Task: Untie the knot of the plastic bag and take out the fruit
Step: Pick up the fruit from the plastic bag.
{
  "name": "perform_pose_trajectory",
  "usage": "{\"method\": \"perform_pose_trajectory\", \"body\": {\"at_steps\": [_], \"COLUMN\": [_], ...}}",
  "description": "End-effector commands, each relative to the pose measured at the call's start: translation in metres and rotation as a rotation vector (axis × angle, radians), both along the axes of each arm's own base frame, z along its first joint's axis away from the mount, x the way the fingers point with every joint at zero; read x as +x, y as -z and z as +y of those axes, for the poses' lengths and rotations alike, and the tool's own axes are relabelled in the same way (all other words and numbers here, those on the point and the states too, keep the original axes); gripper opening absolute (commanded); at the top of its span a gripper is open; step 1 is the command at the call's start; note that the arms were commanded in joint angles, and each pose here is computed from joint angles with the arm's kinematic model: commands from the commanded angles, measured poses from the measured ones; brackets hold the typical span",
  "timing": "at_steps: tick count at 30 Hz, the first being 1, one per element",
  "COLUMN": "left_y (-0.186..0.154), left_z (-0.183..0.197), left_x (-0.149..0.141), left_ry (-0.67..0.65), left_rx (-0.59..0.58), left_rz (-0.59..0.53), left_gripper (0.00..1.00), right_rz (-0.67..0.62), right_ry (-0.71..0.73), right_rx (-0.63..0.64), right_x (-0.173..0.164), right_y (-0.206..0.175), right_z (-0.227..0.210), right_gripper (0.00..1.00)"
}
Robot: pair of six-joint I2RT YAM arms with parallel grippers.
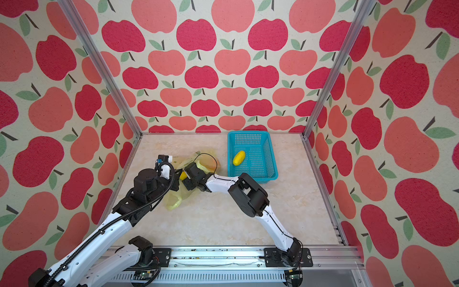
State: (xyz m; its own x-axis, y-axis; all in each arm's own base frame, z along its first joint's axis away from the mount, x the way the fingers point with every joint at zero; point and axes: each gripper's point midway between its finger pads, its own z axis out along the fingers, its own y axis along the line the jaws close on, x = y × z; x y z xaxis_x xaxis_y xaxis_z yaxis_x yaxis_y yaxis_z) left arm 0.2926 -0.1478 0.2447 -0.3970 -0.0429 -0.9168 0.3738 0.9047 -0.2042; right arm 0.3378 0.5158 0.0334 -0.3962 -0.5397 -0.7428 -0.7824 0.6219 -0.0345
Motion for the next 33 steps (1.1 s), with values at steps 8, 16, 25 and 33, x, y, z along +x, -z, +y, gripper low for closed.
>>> {"method": "perform_pose_trajectory", "body": {"at_steps": [8,16,25,33], "left_y": [0.002,0.001,0.002,0.003], "left_z": [-0.002,0.002,0.005,0.005], "left_x": [0.002,0.001,0.003,0.004], "left_ry": [0.011,-0.007,-0.02,-0.02], "left_rx": [-0.013,-0.019,-0.017,-0.019], "left_rz": [0.007,-0.006,-0.004,-0.001], "left_gripper": [0.0,0.0,0.0,0.0], "right_rz": [-0.015,-0.054,-0.09,-0.239], "right_ry": [-0.092,-0.115,-0.161,-0.208], "right_rx": [0.038,0.196,0.309,0.438], "right_x": [-0.044,-0.083,-0.106,-0.125], "right_y": [-0.027,-0.074,-0.097,-0.149], "right_z": [0.0,-0.036,-0.057,-0.092], "right_gripper": [0.31,0.18,0.13,0.09]}}
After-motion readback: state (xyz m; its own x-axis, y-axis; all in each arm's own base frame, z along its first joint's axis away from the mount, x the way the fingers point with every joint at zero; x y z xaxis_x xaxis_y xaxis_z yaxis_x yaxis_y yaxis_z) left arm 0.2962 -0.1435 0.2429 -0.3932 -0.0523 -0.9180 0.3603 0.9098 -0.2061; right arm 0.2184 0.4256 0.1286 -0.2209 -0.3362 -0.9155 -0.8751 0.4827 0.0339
